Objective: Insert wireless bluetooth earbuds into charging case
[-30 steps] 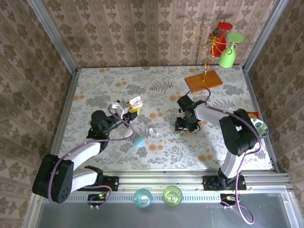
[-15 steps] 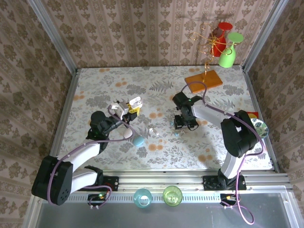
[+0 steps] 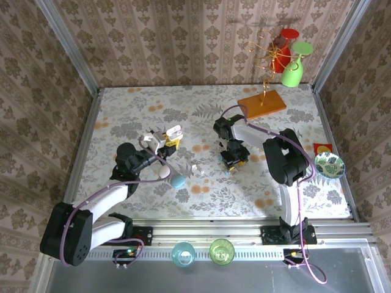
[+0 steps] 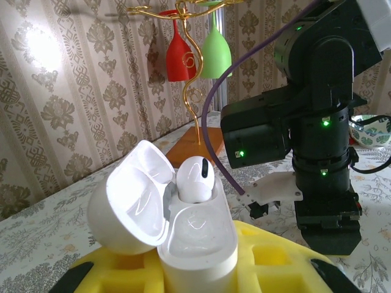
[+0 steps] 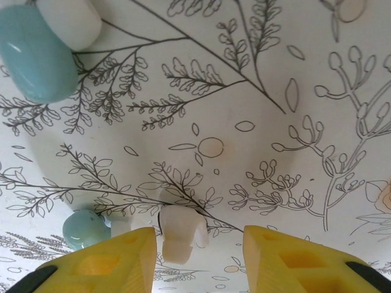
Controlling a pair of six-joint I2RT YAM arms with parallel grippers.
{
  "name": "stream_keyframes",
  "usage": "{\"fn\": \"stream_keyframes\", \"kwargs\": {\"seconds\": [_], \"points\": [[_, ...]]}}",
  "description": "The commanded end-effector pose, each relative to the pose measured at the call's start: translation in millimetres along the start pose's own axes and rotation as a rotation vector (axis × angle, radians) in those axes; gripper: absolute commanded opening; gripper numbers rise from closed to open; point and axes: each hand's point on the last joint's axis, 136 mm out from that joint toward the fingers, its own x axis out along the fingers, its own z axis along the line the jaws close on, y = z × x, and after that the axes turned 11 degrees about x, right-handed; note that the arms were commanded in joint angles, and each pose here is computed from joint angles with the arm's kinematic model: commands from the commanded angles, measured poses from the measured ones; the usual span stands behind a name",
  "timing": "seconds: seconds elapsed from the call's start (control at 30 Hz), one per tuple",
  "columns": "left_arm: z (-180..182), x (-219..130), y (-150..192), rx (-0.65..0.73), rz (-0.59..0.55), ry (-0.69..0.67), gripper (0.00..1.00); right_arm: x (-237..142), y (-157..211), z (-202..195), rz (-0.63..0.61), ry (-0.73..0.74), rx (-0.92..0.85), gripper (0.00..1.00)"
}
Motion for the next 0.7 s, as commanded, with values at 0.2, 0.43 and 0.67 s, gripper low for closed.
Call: {"fn": "stream_keyframes", "kwargs": {"seconds": [0.2,0.43,0.67], "points": [[-2.1,-0.8,-4.6,0.037,-0.017,0.001,0.0,11.4,4.6,11.7,0.098,0.013,-0.071,0.39],[-2.1,-1.8,-4.4,0.044,-0.015,-0.001,0.0,18.9,7.2,8.7,0.133,0.051,-0.084,0.32],[-1.6,-0.7,-4.8,0.048,-0.015,0.001,0.0,15.5,15.3,2.0,0.146,0.075,-0.096,0.34]]}}
